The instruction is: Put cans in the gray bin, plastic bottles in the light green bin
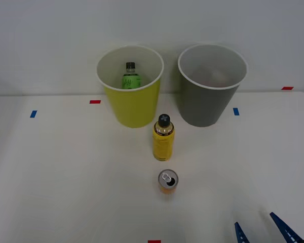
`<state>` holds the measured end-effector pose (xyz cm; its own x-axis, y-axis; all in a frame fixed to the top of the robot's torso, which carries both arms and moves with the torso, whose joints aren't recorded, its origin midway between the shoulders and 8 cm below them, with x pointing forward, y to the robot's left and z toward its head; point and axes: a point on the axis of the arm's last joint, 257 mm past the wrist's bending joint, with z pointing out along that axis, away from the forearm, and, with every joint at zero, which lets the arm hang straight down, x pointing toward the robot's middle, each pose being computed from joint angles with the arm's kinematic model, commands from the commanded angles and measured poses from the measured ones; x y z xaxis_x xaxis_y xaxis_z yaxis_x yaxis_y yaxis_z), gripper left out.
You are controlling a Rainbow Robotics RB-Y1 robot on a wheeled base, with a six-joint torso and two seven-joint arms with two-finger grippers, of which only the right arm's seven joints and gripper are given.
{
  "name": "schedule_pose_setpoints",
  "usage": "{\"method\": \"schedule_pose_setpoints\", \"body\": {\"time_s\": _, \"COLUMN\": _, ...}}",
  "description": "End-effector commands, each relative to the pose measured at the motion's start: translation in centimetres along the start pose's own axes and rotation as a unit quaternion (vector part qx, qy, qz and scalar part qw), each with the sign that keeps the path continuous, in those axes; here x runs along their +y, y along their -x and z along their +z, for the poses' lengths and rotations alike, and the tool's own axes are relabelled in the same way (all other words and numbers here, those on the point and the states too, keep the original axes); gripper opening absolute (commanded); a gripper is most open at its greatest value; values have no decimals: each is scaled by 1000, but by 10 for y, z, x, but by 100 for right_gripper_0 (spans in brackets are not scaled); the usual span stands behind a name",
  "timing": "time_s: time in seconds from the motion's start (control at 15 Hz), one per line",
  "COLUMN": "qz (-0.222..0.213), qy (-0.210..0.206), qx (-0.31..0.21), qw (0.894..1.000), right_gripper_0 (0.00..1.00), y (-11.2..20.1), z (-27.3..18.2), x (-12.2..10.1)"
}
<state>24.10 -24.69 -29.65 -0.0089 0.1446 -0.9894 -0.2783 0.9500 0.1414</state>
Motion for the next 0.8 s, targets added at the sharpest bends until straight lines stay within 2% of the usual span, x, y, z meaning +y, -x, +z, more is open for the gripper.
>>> {"method": "schedule_pose_setpoints", "body": {"time_s": 0.07, "qz": -19, "qy": 51, "qx": -9, "qw": 998, "right_gripper_0": 100, "y": 15, "z": 5, "x": 20}}
{"method": "schedule_pose_setpoints", "body": {"time_s": 0.2, "qz": -36, "qy": 89, "qx": -2, "qw": 995, "right_gripper_0": 100, "y": 12, "z": 6, "x": 37}}
{"method": "schedule_pose_setpoints", "body": {"time_s": 0.33, "qz": -81, "qy": 118, "qx": -4, "qw": 990, "right_gripper_0": 100, "y": 9, "z": 10, "x": 52}}
{"method": "schedule_pose_setpoints", "body": {"time_s": 0.53, "qz": -85, "qy": 155, "qx": -21, "qw": 984, "right_gripper_0": 100, "y": 9, "z": 18, "x": 85}}
{"method": "schedule_pose_setpoints", "body": {"time_s": 0.67, "qz": -54, "qy": 171, "qx": -25, "qw": 983, "right_gripper_0": 100, "y": 10, "z": 28, "x": 102}}
{"method": "schedule_pose_setpoints", "body": {"time_s": 0.8, "qz": -45, "qy": 182, "qx": -31, "qw": 982, "right_gripper_0": 100, "y": 13, "z": 42, "x": 110}}
